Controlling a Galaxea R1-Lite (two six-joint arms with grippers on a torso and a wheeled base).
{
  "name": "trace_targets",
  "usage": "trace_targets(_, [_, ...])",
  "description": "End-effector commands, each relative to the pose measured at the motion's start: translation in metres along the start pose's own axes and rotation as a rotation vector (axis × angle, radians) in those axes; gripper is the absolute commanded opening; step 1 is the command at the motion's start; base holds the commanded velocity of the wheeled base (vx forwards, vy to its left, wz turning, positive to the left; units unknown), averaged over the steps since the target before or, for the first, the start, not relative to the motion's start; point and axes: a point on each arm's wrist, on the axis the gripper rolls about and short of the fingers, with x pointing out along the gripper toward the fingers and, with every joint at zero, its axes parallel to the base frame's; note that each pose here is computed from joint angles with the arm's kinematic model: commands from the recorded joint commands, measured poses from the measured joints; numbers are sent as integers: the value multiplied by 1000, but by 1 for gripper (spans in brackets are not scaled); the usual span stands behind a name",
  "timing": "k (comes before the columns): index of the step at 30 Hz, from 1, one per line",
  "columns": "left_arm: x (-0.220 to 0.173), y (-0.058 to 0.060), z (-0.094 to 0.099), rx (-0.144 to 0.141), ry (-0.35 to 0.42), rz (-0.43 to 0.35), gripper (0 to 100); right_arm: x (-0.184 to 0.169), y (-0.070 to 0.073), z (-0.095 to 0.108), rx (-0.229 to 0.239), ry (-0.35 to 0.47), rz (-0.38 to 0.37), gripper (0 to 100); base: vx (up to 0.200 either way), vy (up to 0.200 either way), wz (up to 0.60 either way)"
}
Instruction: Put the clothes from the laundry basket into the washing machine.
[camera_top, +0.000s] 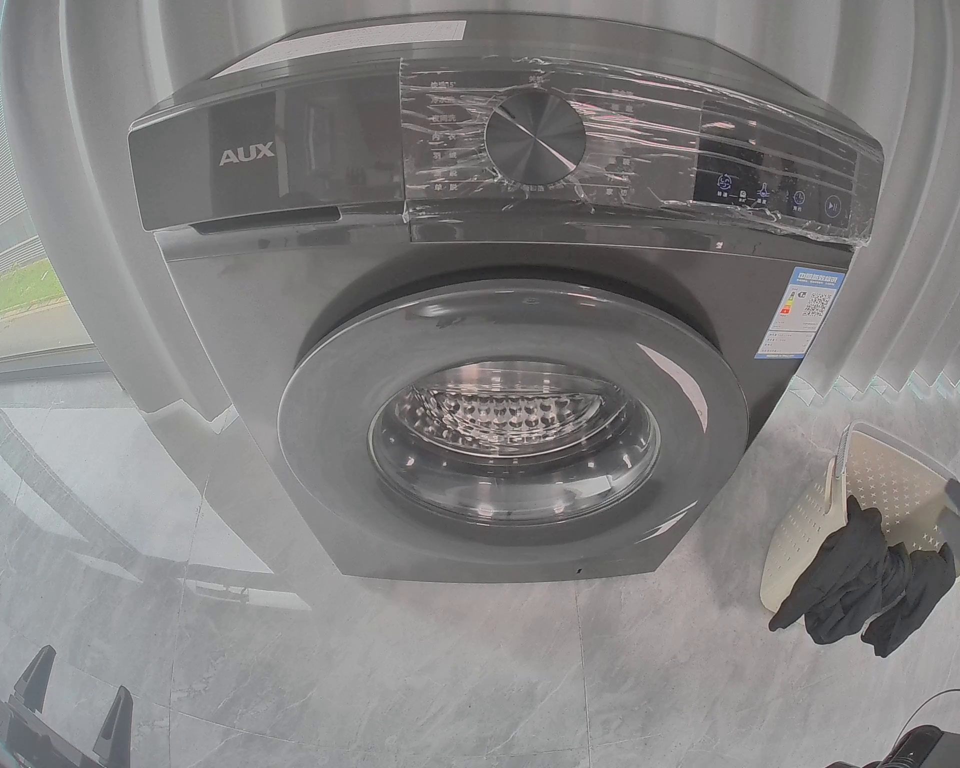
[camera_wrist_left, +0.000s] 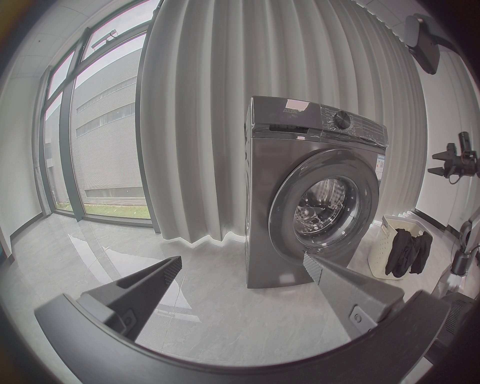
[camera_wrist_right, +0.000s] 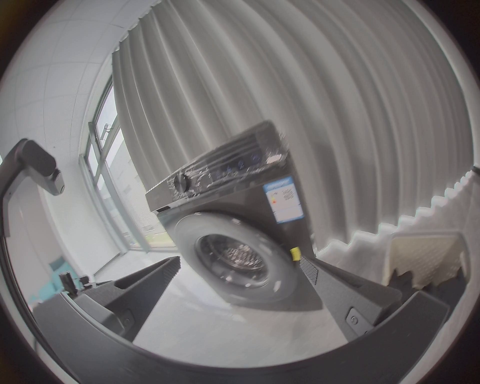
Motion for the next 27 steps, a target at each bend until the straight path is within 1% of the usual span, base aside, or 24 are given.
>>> trace_targets(1, [0,0,-5,1,1,0,100,76,0,-2,147,263,128,100,0,0,0])
trace_targets(2, [0,0,-5,1,1,0,100,85,-1,-6,124,299,134,100,0,0,0])
trace_targets(3, [0,0,-5,1,1,0,100,91,-2,-8,105,316,134,100,0,0,0])
trace_targets(4, [0,0,-5,1,1,0,100,94,-2,-9,95,327,136,100,0,0,0])
trace_targets(5, [0,0,-5,1,1,0,100,94,-2,-9,95,327,136,100,0,0,0])
trace_targets(6, [0,0,-5,1,1,-1,100,107,-5,-13,61,355,132,100,0,0,0])
trace_targets(8, [0,0,-5,1,1,-1,100,122,-7,-16,36,369,129,100,0,0,0])
trace_targets(9, [0,0,-5,1,1,0,100,124,-7,-17,33,370,129,100,0,0,0])
trace_targets(10, [0,0,-5,1,1,0,100,137,-9,-18,25,367,125,100,0,0,0])
trace_targets(11, [0,0,-5,1,1,0,100,143,-10,-18,23,360,124,100,0,0,0])
trace_targets(13, [0,0,-5,1,1,0,100,157,-12,-18,15,333,114,100,0,0,0])
trace_targets(17, [0,0,-5,1,1,0,100,181,-24,-18,9,311,69,100,0,0,0])
trace_targets(22, [0,0,-5,1,1,0,100,198,-28,-20,6,310,66,100,0,0,0])
trace_targets(27, [0,0,-5,1,1,0,100,210,-28,-15,0,278,71,100,0,0,0])
